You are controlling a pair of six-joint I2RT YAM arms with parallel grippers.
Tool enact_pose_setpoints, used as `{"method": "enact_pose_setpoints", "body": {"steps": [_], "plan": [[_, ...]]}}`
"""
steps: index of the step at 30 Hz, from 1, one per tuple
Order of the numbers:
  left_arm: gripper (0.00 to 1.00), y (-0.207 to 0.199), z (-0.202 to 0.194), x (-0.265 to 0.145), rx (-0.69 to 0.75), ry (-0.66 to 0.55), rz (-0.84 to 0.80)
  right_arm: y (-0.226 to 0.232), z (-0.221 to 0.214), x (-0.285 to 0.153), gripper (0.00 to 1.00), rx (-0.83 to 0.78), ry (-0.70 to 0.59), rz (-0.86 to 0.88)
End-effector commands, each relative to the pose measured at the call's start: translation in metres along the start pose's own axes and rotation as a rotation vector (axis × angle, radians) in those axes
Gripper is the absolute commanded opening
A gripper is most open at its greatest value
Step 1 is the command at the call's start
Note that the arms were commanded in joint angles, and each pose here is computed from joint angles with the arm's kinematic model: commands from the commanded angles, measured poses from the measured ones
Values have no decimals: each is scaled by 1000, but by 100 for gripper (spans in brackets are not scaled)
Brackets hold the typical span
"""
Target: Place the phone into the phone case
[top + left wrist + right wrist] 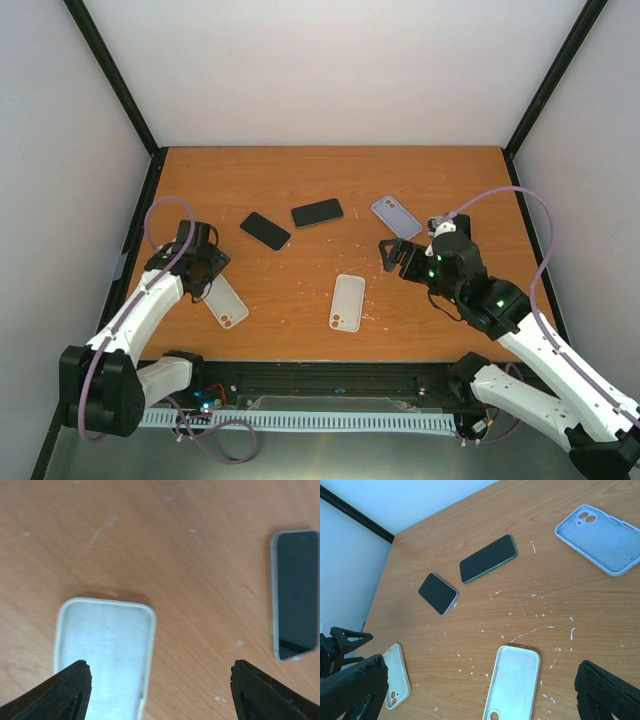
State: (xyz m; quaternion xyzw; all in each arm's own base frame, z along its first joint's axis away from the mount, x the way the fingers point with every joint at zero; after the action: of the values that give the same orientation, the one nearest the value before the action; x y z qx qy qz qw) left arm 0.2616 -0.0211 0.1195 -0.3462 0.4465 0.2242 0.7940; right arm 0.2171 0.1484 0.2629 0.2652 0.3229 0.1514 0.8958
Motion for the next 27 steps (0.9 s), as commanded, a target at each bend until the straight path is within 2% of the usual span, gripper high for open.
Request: {"method": "enact_pose_setpoints", "body": {"steps": [1, 6, 18, 27], "plan": [[77, 31, 0, 11, -134, -14, 111, -2, -9, 12, 100, -16, 43, -16], [77, 42, -6, 21, -147, -4, 145, 0, -17, 25, 100, -51, 106, -28], [73, 67, -26, 35, -193, 40, 238, 5, -28, 38, 97, -71, 164, 5], [54, 81, -36, 36, -198, 50, 261, 8, -30, 38, 94, -70, 167, 33]]}}
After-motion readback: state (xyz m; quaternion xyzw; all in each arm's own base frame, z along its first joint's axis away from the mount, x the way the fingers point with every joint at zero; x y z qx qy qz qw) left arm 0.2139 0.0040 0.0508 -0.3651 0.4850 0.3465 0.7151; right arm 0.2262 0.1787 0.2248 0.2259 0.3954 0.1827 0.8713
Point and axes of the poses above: each gripper's point midway between its finger pads, its own x axis out along the fingers, its own y axis along the line the jaws close on, z = x × y, the point moved 2 cm from there along -x, back along the fingers, and after that the axes turned 1 degree about x, right-handed, at the moved point
